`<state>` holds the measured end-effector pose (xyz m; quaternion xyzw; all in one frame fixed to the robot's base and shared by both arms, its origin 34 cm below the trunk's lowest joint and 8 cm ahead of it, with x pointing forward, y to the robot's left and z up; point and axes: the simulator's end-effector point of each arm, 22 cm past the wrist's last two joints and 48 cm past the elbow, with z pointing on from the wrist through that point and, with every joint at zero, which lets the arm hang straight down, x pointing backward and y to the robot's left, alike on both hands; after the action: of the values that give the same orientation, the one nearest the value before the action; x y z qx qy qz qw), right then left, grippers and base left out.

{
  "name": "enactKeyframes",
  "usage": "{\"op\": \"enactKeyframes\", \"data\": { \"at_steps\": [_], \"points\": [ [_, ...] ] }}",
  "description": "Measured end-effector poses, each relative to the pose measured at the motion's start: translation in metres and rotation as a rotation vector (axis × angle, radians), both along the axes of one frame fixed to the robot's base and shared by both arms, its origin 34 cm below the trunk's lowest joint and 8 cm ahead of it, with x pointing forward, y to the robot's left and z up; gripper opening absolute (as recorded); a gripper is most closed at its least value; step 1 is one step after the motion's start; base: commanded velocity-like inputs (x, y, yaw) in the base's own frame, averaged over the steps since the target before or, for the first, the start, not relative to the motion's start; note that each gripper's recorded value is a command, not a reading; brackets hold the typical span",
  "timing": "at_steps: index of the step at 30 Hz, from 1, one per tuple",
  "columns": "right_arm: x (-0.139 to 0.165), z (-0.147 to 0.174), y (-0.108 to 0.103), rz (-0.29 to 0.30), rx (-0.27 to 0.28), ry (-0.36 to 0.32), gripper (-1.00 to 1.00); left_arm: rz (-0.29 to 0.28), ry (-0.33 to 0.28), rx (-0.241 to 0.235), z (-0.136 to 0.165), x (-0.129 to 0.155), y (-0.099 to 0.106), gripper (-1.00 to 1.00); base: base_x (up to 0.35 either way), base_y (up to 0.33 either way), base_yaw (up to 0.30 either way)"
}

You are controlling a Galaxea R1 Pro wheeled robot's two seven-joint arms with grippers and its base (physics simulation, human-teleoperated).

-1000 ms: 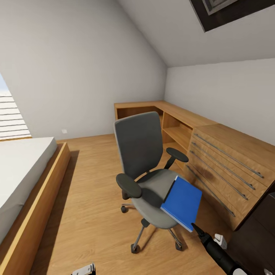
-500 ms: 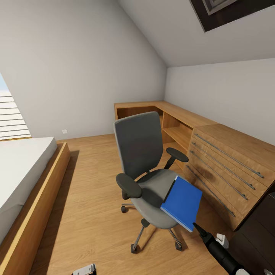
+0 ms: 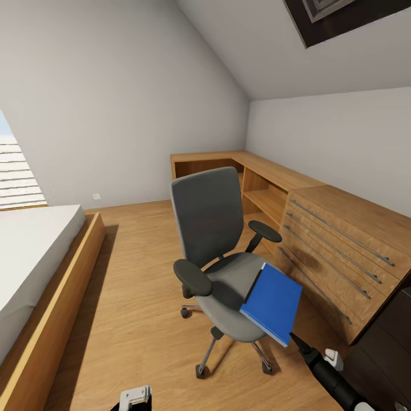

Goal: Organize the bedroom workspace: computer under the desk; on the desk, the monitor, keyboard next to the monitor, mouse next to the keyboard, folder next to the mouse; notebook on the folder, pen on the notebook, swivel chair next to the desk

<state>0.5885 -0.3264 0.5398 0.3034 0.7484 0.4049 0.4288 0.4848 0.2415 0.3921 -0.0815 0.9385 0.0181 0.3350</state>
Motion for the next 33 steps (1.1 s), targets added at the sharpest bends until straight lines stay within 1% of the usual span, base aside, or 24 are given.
{"op": "enactKeyframes", "data": {
  "at_steps": [1,4,5,6,7,10,11,15,16,20,21,24,25,28,31,33],
  "points": [
    [0.000,0.000,0.000,0.000,0.000,-0.001,1.00,-0.012,0.021,-0.018,0.003,0.011,0.000,1.00,0.000,0.000,0.000],
    [0.000,0.000,0.000,0.000,0.000,-0.001,1.00,-0.031,0.056,-0.053,0.012,0.028,-0.004,1.00,0.000,0.000,0.000],
    [0.000,0.000,0.000,0.001,0.000,0.000,1.00,-0.040,0.071,-0.085,0.022,0.040,-0.010,1.00,0.000,0.000,0.000],
    [0.000,0.000,0.000,0.001,0.000,0.000,1.00,-0.041,0.074,-0.104,0.027,0.048,-0.013,1.00,0.000,0.000,0.000],
    [-0.001,0.000,-0.001,0.000,-0.001,0.001,1.00,-0.044,0.083,-0.136,0.039,0.060,-0.018,1.00,0.000,0.000,0.000],
    [-0.002,-0.001,-0.003,-0.003,-0.003,0.004,1.00,-0.047,0.091,-0.183,0.059,0.077,-0.025,1.00,0.000,0.000,0.000],
    [-0.002,-0.002,-0.004,-0.004,-0.005,0.006,1.00,-0.053,0.097,-0.211,0.071,0.086,-0.029,1.00,0.000,0.000,0.000],
    [-0.003,-0.001,-0.006,-0.001,-0.001,0.003,1.00,-0.076,0.101,-0.259,0.097,0.102,-0.041,1.00,0.000,0.000,0.000],
    [-0.004,0.000,-0.006,0.007,0.009,0.003,1.00,-0.088,0.100,-0.277,0.108,0.107,-0.045,1.00,0.000,0.000,0.000],
    [-0.007,0.004,0.000,0.034,0.056,0.006,1.00,-0.103,0.094,-0.305,0.123,0.114,-0.053,1.00,0.000,0.000,0.000],
    [-0.010,0.005,0.002,0.046,0.082,0.011,1.00,-0.106,0.092,-0.320,0.128,0.116,-0.056,1.00,0.000,0.000,0.000],
    [-0.013,0.007,0.003,0.058,0.112,0.017,1.00,-0.112,0.088,-0.349,0.133,0.118,-0.062,1.00,0.000,0.000,0.000],
    [-0.016,0.008,0.000,0.062,0.122,0.018,1.00,-0.118,0.084,-0.372,0.137,0.119,-0.066,1.00,0.000,0.000,0.000],
    [-0.019,0.011,-0.007,0.069,0.138,0.016,1.00,-0.132,0.081,-0.415,0.141,0.119,-0.074,1.00,0.000,0.000,0.000],
    [-0.021,0.015,-0.010,0.079,0.159,0.012,1.00,-0.142,0.089,-0.432,0.142,0.118,-0.076,1.00,0.000,0.000,0.000],
    [-0.023,0.020,-0.011,0.090,0.185,0.008,1.00,-0.150,0.103,-0.443,0.142,0.115,-0.077,1.00,0.000,0.000,0.000]
  ]
}}
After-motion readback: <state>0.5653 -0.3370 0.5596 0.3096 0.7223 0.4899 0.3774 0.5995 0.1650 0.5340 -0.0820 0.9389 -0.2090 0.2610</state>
